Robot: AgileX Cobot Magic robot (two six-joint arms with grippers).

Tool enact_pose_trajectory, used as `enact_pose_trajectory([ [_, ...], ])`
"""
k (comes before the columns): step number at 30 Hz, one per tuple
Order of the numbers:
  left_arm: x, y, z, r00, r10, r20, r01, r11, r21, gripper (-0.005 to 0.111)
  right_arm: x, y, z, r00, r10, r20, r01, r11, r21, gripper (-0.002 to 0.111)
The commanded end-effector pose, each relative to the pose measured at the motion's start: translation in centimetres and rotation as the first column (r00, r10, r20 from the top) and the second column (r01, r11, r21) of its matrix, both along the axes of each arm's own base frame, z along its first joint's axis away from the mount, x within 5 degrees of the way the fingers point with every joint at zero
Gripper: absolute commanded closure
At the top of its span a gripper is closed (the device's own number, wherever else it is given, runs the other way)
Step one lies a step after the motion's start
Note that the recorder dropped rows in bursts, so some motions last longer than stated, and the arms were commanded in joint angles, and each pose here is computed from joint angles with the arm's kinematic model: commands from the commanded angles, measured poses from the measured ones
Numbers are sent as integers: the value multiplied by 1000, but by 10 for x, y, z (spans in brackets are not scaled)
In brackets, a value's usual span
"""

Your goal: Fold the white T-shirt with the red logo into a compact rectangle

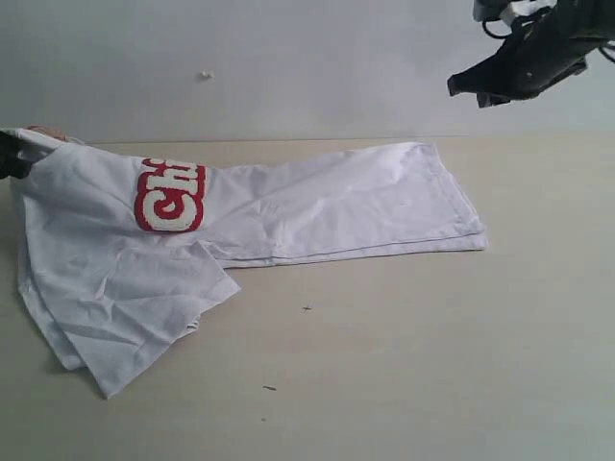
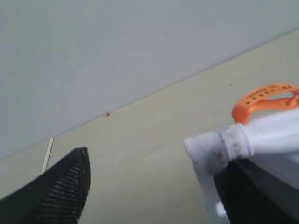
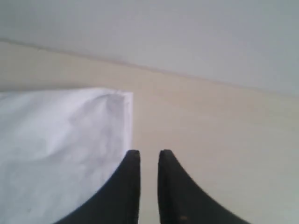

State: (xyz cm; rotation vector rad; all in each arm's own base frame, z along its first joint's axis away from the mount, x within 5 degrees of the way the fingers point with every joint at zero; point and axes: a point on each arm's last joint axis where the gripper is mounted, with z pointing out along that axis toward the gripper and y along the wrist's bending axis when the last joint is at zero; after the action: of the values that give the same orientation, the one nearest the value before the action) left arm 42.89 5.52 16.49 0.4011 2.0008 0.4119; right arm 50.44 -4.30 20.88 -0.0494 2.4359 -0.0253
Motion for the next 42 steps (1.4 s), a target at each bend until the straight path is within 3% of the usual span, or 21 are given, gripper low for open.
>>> enact_pose_trajectory([
  [1,-1,2,3,1000,26,-9,-26,999,-34,36,2,15,-32,989,116,-89,-105,987,120,108],
  [4,-2,2,3,999,32,-13,-33,998,-49,36,4,18,-56,985,119,-124,-96,980,176,108],
  [17,8,2,17,983,102,-156,-133,969,-207,36,-1,15,-130,943,116,-312,-65,984,167,108],
  [25,12,6,39,968,118,-221,-169,958,-230,36,-4,6,-136,930,58,-363,-35,997,68,108],
  [31,13,29,55,925,212,-316,-319,884,-342,36,-6,6,-137,923,61,-381,-37,997,72,108],
  [35,9,33,61,895,142,-423,-283,914,-291,36,-6,7,-137,919,63,-390,-37,997,74,108],
  [37,8,32,64,893,93,-440,-254,912,-323,36,-7,7,-137,916,66,-396,-39,996,75,108],
  [40,9,27,69,912,11,-410,-230,843,-487,36,-9,7,-137,908,71,-412,-42,996,78,108],
  [42,8,16,70,910,-128,-395,-139,803,-580,37,-9,7,-136,909,71,-411,-43,996,78,108],
])
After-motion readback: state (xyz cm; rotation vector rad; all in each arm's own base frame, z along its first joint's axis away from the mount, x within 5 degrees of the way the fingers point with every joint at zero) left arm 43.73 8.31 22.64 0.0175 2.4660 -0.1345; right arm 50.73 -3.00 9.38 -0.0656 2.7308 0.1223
